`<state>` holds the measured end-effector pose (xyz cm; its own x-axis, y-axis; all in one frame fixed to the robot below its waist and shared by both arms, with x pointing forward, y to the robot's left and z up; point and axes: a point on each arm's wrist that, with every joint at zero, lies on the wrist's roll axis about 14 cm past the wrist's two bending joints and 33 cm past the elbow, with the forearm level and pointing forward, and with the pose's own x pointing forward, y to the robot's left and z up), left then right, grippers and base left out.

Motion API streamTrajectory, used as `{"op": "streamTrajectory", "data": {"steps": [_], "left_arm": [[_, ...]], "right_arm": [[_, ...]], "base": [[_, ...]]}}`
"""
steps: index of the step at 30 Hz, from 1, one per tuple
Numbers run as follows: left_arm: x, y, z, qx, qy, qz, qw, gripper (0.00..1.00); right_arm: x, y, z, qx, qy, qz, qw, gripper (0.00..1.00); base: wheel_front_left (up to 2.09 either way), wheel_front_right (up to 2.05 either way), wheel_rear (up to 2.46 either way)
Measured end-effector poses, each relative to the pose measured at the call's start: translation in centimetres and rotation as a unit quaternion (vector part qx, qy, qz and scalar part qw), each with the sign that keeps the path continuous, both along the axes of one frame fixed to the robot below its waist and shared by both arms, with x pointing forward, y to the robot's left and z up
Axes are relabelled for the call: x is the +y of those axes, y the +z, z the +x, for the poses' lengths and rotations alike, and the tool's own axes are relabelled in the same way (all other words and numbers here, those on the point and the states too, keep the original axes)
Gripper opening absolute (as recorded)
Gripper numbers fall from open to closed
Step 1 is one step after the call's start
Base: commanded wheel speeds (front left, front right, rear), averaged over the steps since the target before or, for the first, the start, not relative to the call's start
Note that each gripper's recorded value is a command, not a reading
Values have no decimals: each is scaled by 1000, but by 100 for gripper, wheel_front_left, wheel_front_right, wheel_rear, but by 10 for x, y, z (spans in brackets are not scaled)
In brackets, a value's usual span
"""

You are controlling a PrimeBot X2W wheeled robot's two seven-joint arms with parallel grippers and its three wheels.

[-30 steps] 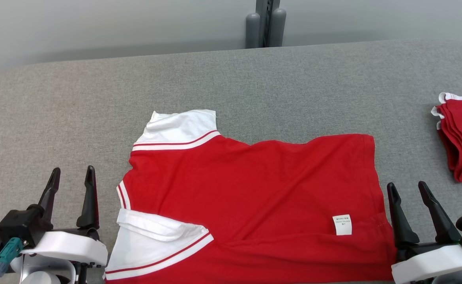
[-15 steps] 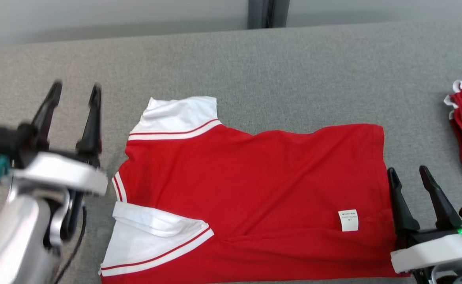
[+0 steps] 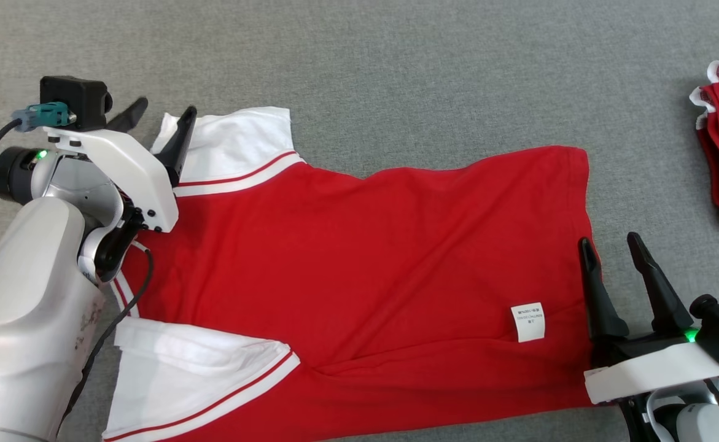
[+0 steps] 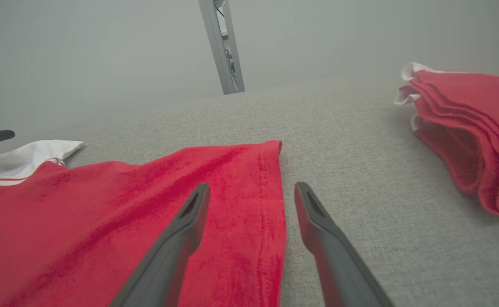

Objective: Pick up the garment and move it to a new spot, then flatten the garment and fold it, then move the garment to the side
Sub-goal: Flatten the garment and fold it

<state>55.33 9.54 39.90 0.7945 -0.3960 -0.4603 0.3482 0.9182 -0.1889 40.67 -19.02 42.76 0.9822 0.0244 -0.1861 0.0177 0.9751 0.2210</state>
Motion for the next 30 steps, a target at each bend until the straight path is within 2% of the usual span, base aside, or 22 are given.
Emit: {"op": "streamTrajectory", "data": {"steps": [4, 8, 9, 11, 12, 23, 30], "left_arm": [[0, -33, -8, 69, -6, 15, 997, 100], [3, -42, -8, 88, -7, 23, 996, 100], [3, -43, -8, 92, -7, 23, 996, 84], [2, -45, -8, 92, -10, 24, 995, 9], [2, -45, -9, 90, -12, 25, 996, 0], [-3, -14, 10, -9, -9, 11, 1000, 0], [-1, 1, 13, -49, -6, 0, 999, 0]], "right_arm": [[-4, -7, -3, 10, -7, -1, 1000, 100], [-4, -8, -2, 9, -8, 0, 1000, 100], [-4, -9, -2, 10, -8, 0, 1000, 100], [-4, -8, 0, 8, -8, 0, 1000, 100], [-4, -7, 1, 6, -8, 0, 1000, 100], [-16, 1, 14, -7, -17, -5, 1000, 100], [-25, 6, 47, -14, -1, -18, 1000, 100]], "base": [[0, 0, 0], [0, 0, 0], [0, 0, 0], [0, 0, 0], [0, 0, 0], [0, 0, 0], [0, 0, 0]]}}
